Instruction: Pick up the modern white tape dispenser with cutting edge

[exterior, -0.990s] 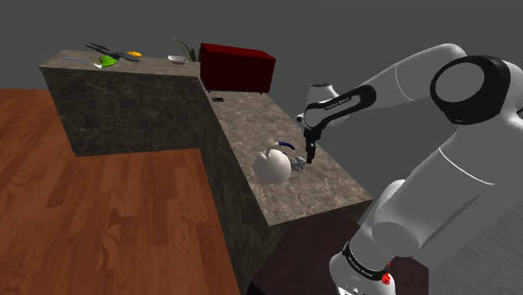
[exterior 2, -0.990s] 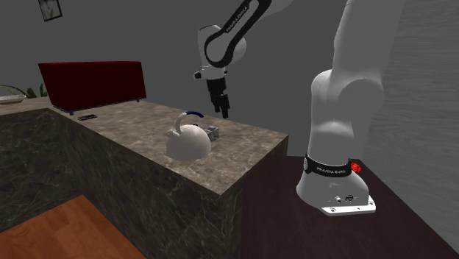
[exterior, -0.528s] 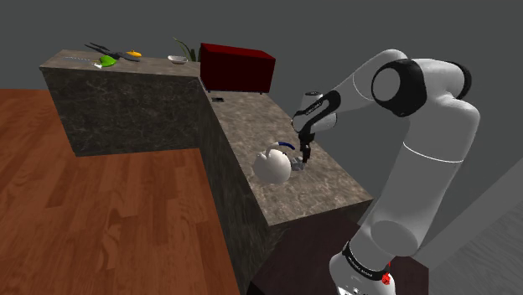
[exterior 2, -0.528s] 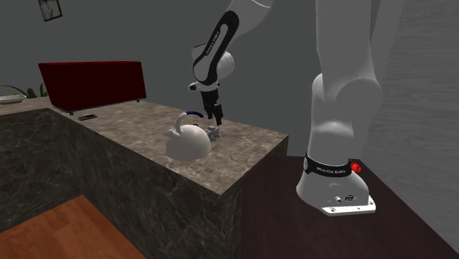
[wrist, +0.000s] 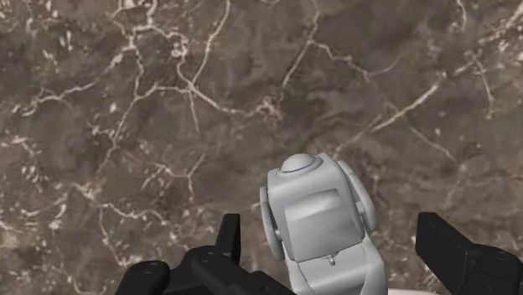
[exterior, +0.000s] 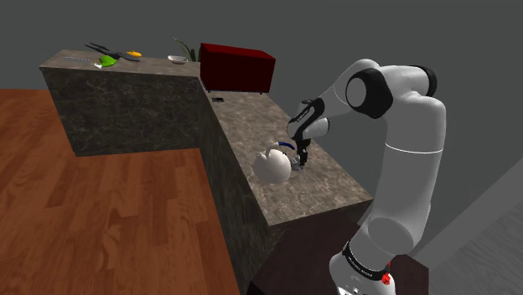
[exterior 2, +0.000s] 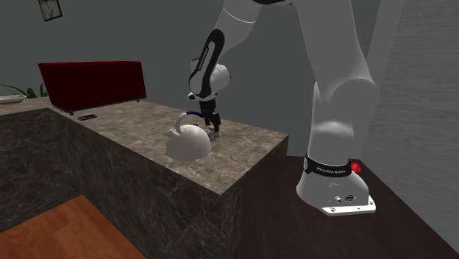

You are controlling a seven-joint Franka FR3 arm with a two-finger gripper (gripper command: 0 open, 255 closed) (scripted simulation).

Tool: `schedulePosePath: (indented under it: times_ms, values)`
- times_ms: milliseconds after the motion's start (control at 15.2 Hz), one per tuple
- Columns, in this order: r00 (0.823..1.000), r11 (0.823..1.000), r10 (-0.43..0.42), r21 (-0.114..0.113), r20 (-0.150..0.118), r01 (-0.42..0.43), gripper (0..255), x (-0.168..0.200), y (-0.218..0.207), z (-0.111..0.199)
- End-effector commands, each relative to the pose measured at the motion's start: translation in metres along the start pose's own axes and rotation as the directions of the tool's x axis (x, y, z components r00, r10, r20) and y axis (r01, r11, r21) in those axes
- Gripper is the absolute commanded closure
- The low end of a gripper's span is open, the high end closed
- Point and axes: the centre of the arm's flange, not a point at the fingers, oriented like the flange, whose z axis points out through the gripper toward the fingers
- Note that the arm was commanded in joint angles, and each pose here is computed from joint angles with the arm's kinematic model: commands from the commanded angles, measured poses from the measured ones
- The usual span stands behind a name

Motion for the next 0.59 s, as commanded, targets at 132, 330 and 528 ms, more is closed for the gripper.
schedulePosePath:
  times_ms: [132, 330, 528]
  values:
    - [1.000, 1.000, 0.000, -0.001, 0.000, 0.000, 0, 0.0045, 0.0000, 0.0182]
    - [1.000, 1.000, -0.001, -0.001, 0.000, 0.001, 255, 0.0040, 0.0003, 0.0179]
    - [1.000, 1.000, -0.001, -0.001, 0.000, 0.001, 255, 0.0035, 0.0002, 0.0178]
